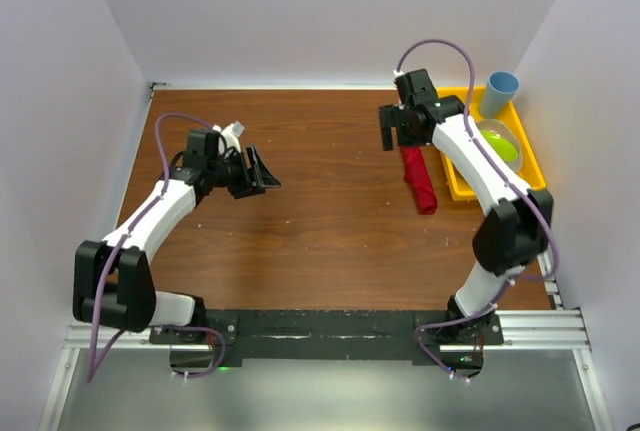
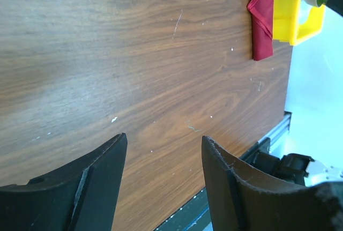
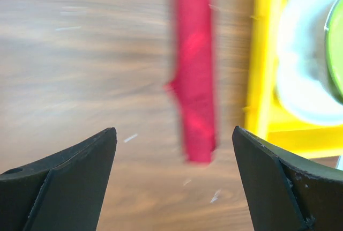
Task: Fold the napkin, place the utensils inside, and roll it up
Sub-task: Neatly place the rolled napkin to the corner
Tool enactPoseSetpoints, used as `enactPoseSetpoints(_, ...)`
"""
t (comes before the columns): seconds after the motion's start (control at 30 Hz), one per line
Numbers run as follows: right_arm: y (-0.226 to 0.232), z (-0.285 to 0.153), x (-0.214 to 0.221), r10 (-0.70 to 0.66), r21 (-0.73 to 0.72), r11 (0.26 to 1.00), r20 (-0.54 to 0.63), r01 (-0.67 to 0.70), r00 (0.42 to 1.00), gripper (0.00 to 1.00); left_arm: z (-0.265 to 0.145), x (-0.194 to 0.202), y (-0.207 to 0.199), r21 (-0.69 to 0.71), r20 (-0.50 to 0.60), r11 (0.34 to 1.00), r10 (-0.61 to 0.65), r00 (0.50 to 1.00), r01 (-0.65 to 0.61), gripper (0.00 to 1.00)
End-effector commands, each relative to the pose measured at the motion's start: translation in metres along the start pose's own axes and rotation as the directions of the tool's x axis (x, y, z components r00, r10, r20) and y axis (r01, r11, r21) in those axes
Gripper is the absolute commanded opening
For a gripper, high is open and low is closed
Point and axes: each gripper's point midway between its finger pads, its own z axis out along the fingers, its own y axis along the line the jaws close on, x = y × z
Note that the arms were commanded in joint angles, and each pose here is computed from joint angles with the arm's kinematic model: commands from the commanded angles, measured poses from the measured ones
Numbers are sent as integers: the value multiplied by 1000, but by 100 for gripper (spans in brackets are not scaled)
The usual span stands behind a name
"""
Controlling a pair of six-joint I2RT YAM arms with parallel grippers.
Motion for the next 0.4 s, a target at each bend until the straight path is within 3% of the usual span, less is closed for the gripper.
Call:
enactPoseSetpoints(0.0, 54, -91, 9, 49, -203, 978, 31, -41, 998, 98, -23, -18, -18, -36, 78, 995, 90, 993, -88, 63)
enactPoseSetpoints(0.1, 63, -119, 13, 93, -305, 950, 80, -65, 992, 98, -34, -35, -43, -12, 144, 995, 104, 984, -103, 65)
enactPoseSetpoints(0.13, 61, -137, 10, 120, -340, 938, 148, -63, 982, 98, -39, -42, -53, -6, 169, 994, 108, 980, -108, 66)
enactPoseSetpoints(0.17, 68, -128, 28, 116, -363, 930, 122, -65, 986, 98, -40, -46, -51, -49, 198, 994, 106, 975, -99, 67)
enactPoseSetpoints(0.37, 79, -143, 34, 209, -486, 869, 184, -95, 960, 98, -53, -53, -52, -118, 310, 990, 107, 945, -74, 74)
